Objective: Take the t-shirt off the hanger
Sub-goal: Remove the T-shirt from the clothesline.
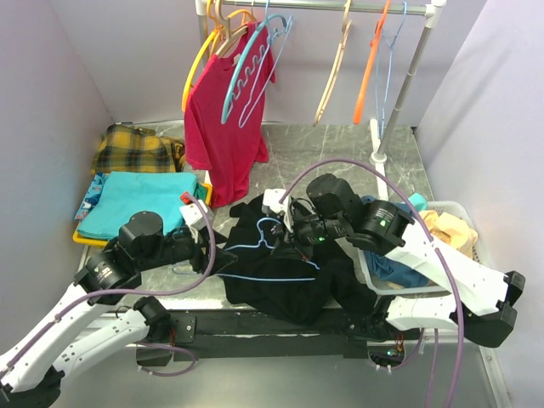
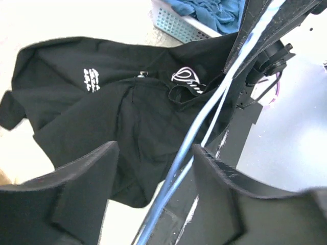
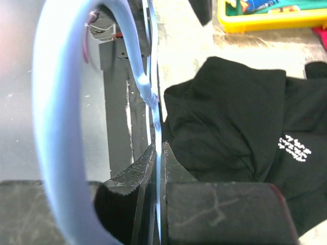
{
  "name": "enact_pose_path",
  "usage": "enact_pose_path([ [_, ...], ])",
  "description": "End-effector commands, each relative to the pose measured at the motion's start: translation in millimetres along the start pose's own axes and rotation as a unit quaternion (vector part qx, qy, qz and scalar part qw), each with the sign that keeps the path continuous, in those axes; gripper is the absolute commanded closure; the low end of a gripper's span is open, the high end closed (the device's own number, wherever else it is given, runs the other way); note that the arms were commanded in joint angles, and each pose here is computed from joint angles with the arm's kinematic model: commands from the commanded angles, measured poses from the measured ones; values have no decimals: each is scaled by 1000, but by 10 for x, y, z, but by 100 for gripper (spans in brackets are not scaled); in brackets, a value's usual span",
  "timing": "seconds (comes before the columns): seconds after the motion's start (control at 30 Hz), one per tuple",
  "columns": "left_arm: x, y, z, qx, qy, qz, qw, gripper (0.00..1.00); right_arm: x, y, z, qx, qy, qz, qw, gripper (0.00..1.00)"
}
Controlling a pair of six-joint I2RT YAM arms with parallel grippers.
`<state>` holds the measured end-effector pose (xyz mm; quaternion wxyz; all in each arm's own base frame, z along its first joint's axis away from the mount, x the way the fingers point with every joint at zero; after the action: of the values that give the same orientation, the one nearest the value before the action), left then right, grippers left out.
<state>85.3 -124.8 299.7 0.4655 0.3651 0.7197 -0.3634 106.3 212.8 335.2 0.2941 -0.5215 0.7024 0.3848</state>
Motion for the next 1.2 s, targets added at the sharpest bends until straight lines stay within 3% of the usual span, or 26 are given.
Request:
enact_pose_path([
  [0.0,-118,-17,-2,15,-34,23,999,42,-190,149,-220,-24,-51,-48,997,100],
  [0.1,-131,-24,-11,15,-32,22,999,89,-185,163,-258,-20,-55,-50,997,100],
  [0.17,-140,-36,-21,23,-33,25,999,99,-181,179,-283,-19,-60,-51,997,100],
  [0.27,-193,-38,-78,5,-46,24,999,99,-183,172,-307,-2,-74,-44,996,100],
  [0.3,-220,-47,-124,-3,-56,26,998,99,-184,154,-313,16,-79,-36,996,94],
  [0.33,-246,-34,-160,-23,-64,23,997,99,-203,142,-323,29,-90,-34,995,76],
  [0.37,-299,-49,-228,-33,-71,24,997,99,-189,135,-341,42,-97,-30,994,51],
  [0.57,-426,-130,-566,-61,-73,40,995,99,-64,7,-439,166,-144,4,975,29],
  [0.73,-355,-130,-714,-92,-36,35,994,99,208,-145,-406,268,-174,63,946,27],
  [0.93,-416,-178,-973,-126,-62,39,989,99,543,-344,-236,355,-189,122,907,22],
  [1.1,-506,-294,-1203,-110,-104,50,987,99,618,-476,106,339,-157,131,918,21],
  [1.17,-505,-343,-1286,-99,-121,55,986,99,649,-561,323,331,-123,137,925,35],
])
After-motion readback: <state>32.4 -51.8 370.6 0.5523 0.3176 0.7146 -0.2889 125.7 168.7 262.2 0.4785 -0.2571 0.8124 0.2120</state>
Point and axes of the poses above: each gripper's point midway between its finger pads, its own z axis out along the fingers, its own y axis along the line the jaws close on, x = y × z, the point moved 10 cm from there along -z, back along the fingers, and after that the axes turned 5 degrees about z, right-handed, at the moved point
